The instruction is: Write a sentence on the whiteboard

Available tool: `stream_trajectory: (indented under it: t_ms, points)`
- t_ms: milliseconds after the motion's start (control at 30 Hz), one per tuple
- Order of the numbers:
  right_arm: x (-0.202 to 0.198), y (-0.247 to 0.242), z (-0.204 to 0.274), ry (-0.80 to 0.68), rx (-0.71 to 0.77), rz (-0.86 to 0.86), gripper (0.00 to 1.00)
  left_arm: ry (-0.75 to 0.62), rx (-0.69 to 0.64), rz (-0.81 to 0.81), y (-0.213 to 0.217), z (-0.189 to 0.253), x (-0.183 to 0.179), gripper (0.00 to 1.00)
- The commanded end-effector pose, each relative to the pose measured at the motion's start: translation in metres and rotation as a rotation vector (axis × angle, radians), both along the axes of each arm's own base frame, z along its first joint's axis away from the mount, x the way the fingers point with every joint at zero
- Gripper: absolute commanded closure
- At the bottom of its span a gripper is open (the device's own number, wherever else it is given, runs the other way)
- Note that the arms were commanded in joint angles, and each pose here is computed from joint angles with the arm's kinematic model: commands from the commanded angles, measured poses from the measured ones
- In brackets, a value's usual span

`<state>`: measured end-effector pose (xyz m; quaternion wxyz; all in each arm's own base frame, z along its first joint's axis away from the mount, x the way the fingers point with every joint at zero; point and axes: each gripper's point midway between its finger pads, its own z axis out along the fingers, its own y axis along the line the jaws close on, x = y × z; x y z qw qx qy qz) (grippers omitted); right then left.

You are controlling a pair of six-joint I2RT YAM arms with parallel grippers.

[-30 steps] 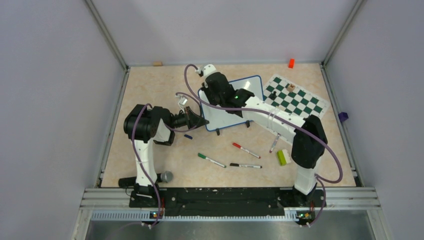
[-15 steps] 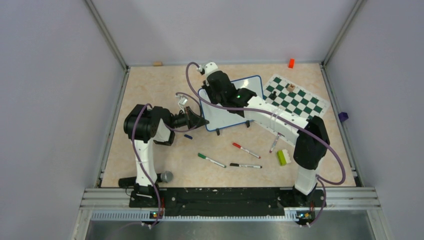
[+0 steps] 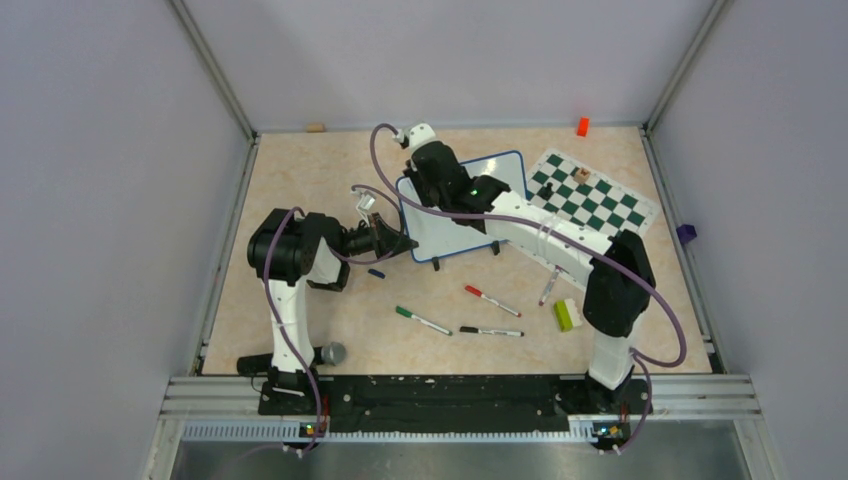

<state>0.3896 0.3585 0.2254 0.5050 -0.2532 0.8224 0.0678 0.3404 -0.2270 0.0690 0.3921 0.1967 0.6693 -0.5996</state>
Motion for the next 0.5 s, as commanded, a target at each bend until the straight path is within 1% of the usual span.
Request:
stream_trajectory:
  t_ms: [0, 467]
  points:
    - [0.012, 0.004, 0.021, -0.054, 0.025, -0.019, 1.0, -0.097, -0.002, -0.079, -0.008, 0.013, -0.014, 0.93]
    - [0.017, 0.004, 0.01, -0.044, 0.007, -0.027, 1.0, -0.098, -0.002, -0.081, -0.008, 0.013, -0.014, 0.93]
